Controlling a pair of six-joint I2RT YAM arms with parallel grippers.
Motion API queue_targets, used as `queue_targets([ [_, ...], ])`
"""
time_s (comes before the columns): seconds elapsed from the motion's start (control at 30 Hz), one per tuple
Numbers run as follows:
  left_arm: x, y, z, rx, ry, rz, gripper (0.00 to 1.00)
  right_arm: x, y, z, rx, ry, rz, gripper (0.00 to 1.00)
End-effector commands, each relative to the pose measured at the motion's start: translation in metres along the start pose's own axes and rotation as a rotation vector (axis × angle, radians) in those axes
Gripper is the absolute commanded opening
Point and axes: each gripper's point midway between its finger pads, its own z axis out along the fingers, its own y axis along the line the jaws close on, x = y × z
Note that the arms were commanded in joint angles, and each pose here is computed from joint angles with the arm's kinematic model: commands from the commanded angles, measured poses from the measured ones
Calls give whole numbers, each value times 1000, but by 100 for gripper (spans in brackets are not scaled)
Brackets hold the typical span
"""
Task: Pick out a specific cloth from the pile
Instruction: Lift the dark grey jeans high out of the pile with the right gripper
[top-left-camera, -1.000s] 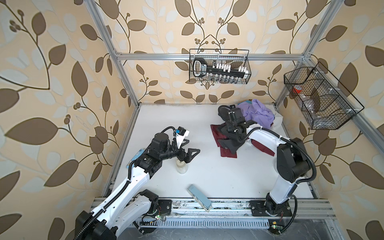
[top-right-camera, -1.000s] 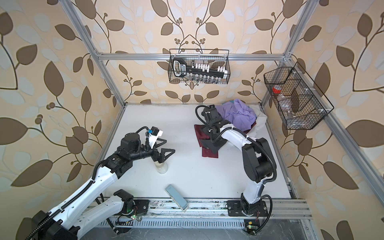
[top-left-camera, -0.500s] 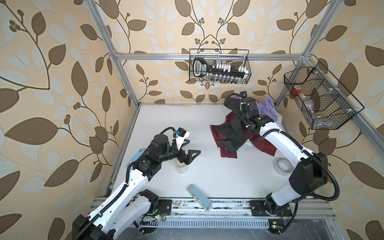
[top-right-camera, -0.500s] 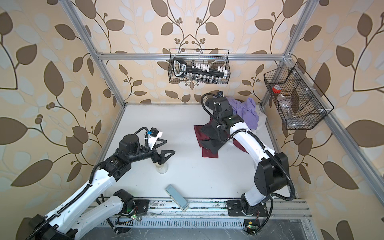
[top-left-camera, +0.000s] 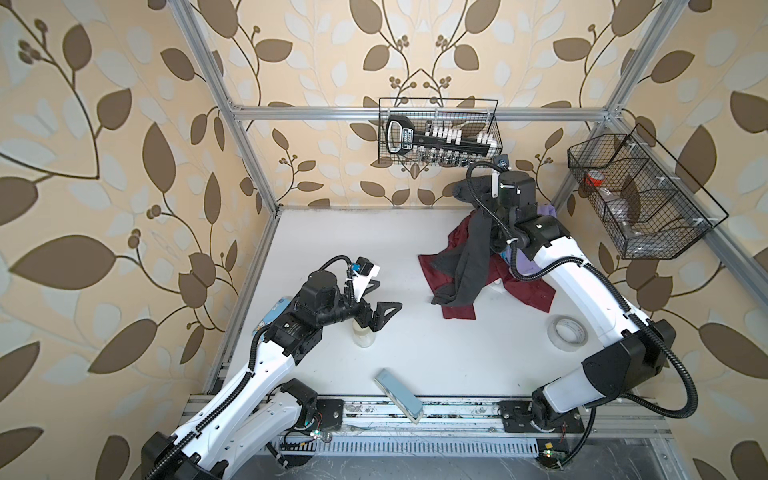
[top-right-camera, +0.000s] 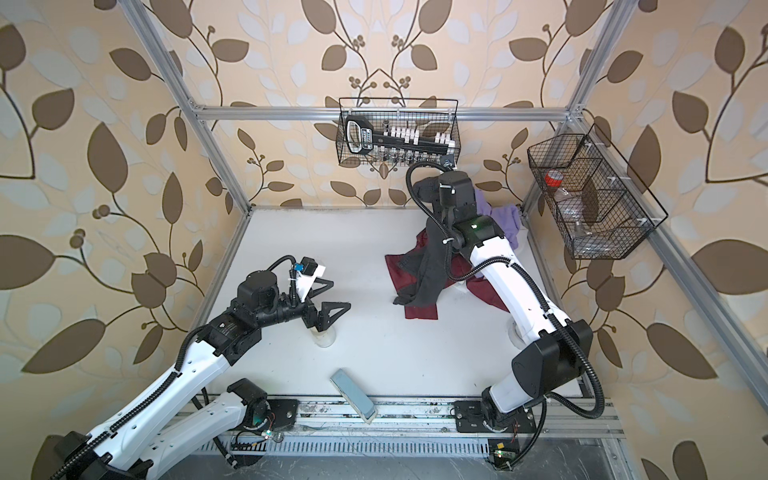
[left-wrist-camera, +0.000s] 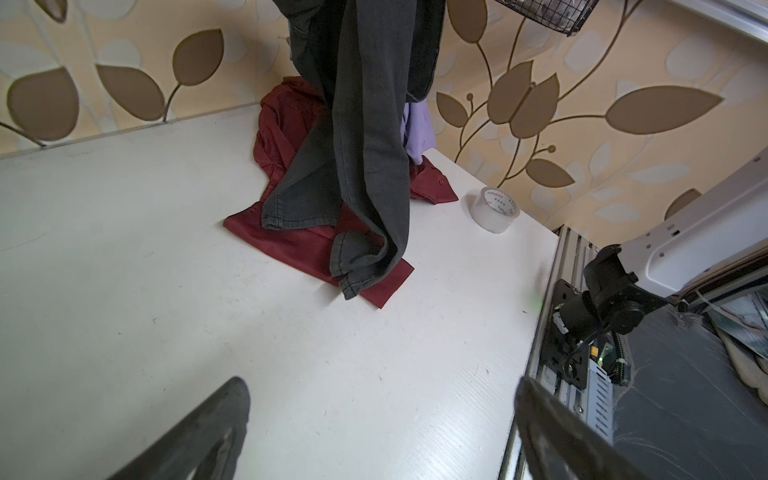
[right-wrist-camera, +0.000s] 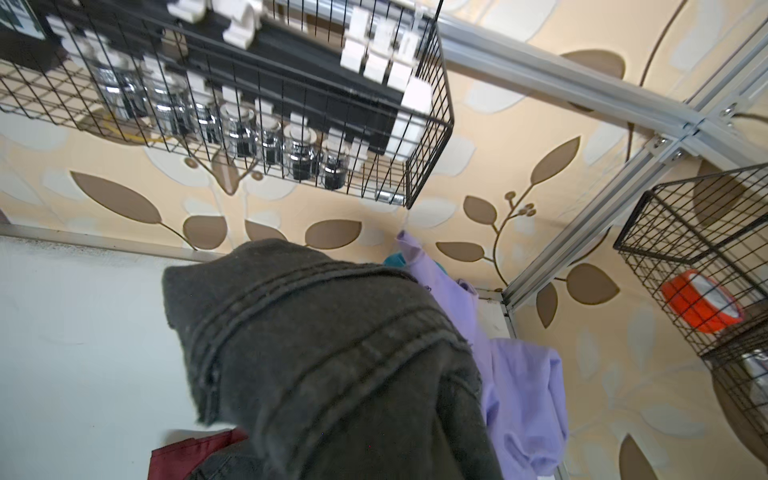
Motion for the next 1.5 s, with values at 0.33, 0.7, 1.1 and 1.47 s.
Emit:
queue_targets([
  [0.33, 0, -2, -2, -11, -14, 40, 99, -195, -75, -131, -35, -600, 241, 0],
  [0.7, 1, 0, -2, -19, -13, 41, 99, -286, -71, -174, -187, -899, 289, 0],
  [1.1, 2, 4, -1, -41, -12, 47, 99, -297, -54, -203, -396, -994, 354, 0],
  [1.47, 0, 7, -4, -71, -28, 50, 99, -275, 43, -234, -942, -895, 398, 0],
])
